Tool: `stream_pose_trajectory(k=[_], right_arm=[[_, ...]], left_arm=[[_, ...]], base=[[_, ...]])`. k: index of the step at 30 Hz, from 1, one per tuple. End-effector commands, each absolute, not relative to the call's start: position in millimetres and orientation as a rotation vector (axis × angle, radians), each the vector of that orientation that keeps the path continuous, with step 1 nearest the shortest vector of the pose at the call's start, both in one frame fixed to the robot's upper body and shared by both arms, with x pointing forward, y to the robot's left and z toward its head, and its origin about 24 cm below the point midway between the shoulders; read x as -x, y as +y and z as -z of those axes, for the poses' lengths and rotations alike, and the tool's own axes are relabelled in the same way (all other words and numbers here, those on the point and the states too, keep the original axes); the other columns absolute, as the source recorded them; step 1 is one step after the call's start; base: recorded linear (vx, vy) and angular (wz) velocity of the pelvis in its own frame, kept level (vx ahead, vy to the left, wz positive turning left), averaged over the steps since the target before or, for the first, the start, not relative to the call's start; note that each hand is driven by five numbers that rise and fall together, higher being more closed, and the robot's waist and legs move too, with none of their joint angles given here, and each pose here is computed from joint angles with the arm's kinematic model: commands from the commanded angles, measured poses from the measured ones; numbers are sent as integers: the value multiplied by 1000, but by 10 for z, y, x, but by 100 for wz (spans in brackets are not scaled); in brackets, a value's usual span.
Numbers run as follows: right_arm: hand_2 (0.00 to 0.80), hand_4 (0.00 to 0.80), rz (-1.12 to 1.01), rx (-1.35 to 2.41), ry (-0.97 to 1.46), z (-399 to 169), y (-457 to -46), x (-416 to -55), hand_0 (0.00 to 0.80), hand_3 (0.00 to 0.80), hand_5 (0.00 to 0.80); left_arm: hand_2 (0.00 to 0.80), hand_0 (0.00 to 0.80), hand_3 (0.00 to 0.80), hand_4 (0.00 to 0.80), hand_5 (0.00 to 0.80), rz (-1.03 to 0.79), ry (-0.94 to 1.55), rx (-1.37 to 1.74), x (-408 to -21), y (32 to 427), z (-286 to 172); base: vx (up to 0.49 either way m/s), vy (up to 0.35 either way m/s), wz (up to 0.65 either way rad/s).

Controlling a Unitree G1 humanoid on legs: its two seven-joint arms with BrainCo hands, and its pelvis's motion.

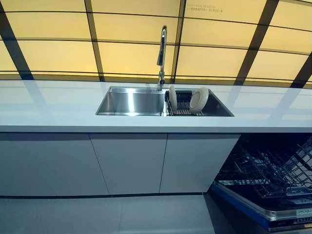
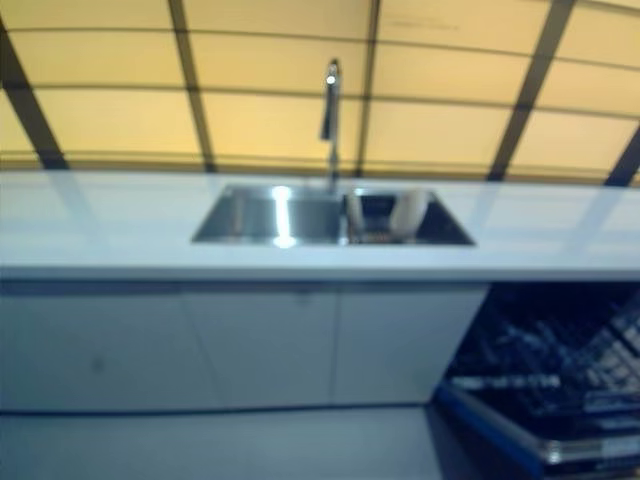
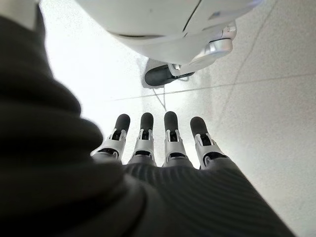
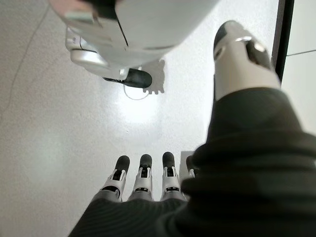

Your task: Take plates into dishwasher

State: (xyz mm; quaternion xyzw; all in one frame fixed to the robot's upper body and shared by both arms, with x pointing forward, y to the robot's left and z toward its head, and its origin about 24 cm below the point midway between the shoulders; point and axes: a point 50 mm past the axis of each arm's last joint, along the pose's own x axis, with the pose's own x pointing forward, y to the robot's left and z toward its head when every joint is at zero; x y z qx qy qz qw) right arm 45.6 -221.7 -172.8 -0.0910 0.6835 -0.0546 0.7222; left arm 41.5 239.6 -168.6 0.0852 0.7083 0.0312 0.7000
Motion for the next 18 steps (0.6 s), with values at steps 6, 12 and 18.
stream_pose_trajectory(k=[6, 12, 18], right_arm=[[0, 0, 35, 231, 1582, 1717, -2239, -508, 0, 0, 0], [0, 0, 1, 244, 1593, 1716, -2226, -528, 0, 0, 0], [0, 0, -10, 238, 1592, 1716, -2210, -545, 0, 0, 0]], left_arm=[[0, 0, 0, 0, 0, -44, 1608, -28, -483, 2169, 1724], [0, 0, 0, 0, 0, -63, 1603, -74, -480, 2191, 1724], [0, 0, 0, 0, 0, -85, 1584, -102, -515, 2215, 1719]], base=[[0, 0, 0], [-29, 2, 7], [-4, 1, 1]])
